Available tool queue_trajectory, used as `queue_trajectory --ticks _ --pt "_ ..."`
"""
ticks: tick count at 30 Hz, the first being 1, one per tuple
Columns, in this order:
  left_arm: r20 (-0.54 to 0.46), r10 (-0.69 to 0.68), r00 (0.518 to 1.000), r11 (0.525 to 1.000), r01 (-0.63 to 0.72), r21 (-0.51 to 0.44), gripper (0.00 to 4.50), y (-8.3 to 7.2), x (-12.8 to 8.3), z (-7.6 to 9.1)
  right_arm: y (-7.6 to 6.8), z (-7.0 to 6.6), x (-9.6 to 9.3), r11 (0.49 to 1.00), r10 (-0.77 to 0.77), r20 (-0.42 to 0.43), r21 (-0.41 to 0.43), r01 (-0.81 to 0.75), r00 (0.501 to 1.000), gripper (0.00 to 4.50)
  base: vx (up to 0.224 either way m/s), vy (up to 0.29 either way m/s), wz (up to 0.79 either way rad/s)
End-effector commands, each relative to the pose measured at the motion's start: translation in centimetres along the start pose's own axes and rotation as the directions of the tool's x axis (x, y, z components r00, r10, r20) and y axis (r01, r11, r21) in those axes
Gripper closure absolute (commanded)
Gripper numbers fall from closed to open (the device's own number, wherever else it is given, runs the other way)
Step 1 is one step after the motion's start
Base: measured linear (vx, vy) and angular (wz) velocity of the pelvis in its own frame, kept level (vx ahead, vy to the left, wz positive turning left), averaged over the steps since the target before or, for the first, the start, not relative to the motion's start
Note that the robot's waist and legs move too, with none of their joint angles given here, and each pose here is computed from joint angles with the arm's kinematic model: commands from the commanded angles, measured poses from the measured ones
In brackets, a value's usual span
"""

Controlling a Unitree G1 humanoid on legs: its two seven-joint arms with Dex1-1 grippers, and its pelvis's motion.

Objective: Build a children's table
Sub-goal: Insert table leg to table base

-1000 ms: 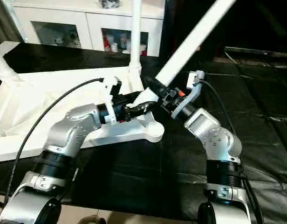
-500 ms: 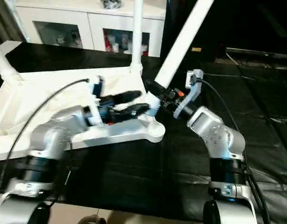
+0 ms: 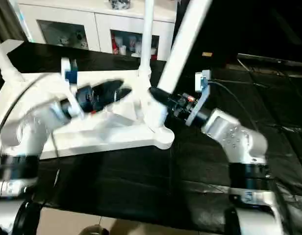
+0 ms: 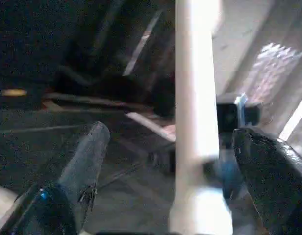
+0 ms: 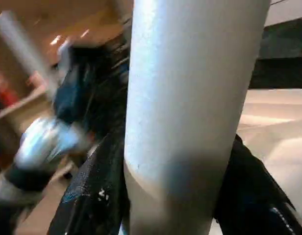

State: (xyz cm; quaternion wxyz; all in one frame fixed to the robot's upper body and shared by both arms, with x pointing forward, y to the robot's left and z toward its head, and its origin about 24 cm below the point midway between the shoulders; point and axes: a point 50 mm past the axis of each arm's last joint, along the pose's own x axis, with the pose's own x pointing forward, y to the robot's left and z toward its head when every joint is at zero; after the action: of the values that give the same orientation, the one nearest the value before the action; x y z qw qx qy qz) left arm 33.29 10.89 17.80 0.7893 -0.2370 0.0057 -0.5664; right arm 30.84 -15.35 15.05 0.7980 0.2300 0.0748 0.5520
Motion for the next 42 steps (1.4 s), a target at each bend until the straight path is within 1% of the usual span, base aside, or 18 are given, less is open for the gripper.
queue_trajectory --ticks 1,4,5,6,7,12,17,19,23,24,26,27,28,31,34,38,39,42 --pt "-0.004 -0.075 0.997 0.997 0.074 -0.034 0.0 -0.7 1.2 0.3 0.8 -0.1 0.1 0.997 0.074 -0.045 -0.023 -0.075 0.996 2.54 0.0 0.0 0.0" --pt "-0.017 -0.169 0.985 0.981 0.167 -0.1 0.0 -1.5 2.8 0.3 1.0 -0.6 0.0 0.993 0.104 -0.119 -0.046 -0.11 0.987 2.54 0.0 0.0 0.0" --pt "-0.017 -0.169 0.985 0.981 0.167 -0.1 0.0 -1.5 2.8 0.3 1.0 -0.6 0.0 0.993 0.104 -0.119 -0.046 -0.11 0.987 2.54 0.0 0.0 0.0" --pt "-0.039 -0.219 0.975 0.969 0.213 -0.122 0.0 -2.0 3.5 0.2 0.7 -1.0 0.2 0.993 0.075 -0.167 -0.073 -0.089 0.983 2.54 0.0 0.0 0.0" --pt "-0.053 -0.239 0.97 0.965 0.231 -0.126 0.0 -2.2 3.8 0.1 0.4 -1.2 0.3 0.994 0.054 -0.186 -0.081 -0.07 0.981 2.54 0.0 0.0 0.0" --pt "-0.096 -0.294 0.951 0.95 0.279 -0.141 0.0 -2.8 4.0 -0.3 0.0 -1.6 0.3 0.994 0.019 -0.218 -0.105 -0.042 0.976 2.56 0.0 0.0 0.0" --pt "-0.129 -0.328 0.936 0.938 0.306 -0.164 0.0 -3.1 3.9 -1.1 0.5 -2.1 -0.1 0.988 0.07 -0.271 -0.116 -0.105 0.96 2.57 0.0 0.0 0.0" --pt "-0.136 -0.329 0.934 0.937 0.307 -0.165 0.29 -3.0 3.9 -1.2 0.8 -2.2 -0.2 0.984 0.095 -0.287 -0.118 -0.134 0.953 2.57 0.0 0.0 0.0" --pt "-0.153 -0.295 0.943 0.952 0.277 -0.126 0.54 -2.6 4.0 -1.5 0.9 -2.3 -0.3 0.981 0.107 -0.297 -0.122 -0.149 0.949 2.57 0.0 0.0 0.0" --pt "-0.164 -0.235 0.958 0.971 0.224 -0.082 0.68 -2.1 4.2 -1.6 0.7 -2.3 -0.2 0.983 0.089 -0.298 -0.131 -0.133 0.95 2.57 0.0 0.0 0.0" --pt "-0.154 -0.174 0.973 0.984 0.168 -0.055 0.81 -1.5 4.4 -1.5 0.3 -2.3 -0.3 0.984 0.06 -0.296 -0.144 -0.107 0.953 2.57 0.0 0.0 0.0" --pt "-0.144 -0.166 0.975 0.986 0.16 -0.051 0.88 -1.4 4.4 -1.3 0.2 -2.3 -0.3 0.984 0.055 -0.294 -0.146 -0.102 0.954 2.57 0.0 0.0 0.0" --pt "-0.138 -0.163 0.977 0.986 0.157 -0.049 1.09 -1.4 4.5 -1.2 0.2 -2.3 -0.3 0.984 0.052 -0.293 -0.148 -0.099 0.955 2.57 0.0 0.0 0.0" --pt "-0.124 -0.172 0.977 0.985 0.167 -0.052 1.24 -1.5 4.5 -0.9 0.3 -2.3 -0.3 0.983 0.058 -0.294 -0.148 -0.106 0.954 2.57 0.0 0.0 0.0" --pt "-0.126 -0.183 0.975 0.983 0.178 -0.051 1.61 -1.6 4.6 -1.0 0.3 -2.3 -0.3 0.982 0.062 -0.295 -0.15 -0.11 0.953 2.57 0.0 0.0 0.0" --pt "-0.12 -0.182 0.976 0.983 0.177 -0.052 1.85 -1.6 4.6 -1.0 0.2 -2.2 -0.3 0.982 0.06 -0.295 -0.155 -0.11 0.954 2.57 0.0 0.0 0.0" --pt "-0.118 -0.176 0.977 0.984 0.171 -0.054 2.04 -1.5 4.7 -1.1 0.1 -2.2 -0.3 0.981 0.058 -0.293 -0.159 -0.108 0.954 2.57 0.0 0.0 0.0" --pt "-0.118 -0.157 0.981 0.987 0.151 -0.055 2.15 -1.4 4.7 -1.2 0.0 -2.1 -0.2 0.98 0.049 -0.294 -0.168 -0.102 0.955 2.57 0.0 0.0 0.0"
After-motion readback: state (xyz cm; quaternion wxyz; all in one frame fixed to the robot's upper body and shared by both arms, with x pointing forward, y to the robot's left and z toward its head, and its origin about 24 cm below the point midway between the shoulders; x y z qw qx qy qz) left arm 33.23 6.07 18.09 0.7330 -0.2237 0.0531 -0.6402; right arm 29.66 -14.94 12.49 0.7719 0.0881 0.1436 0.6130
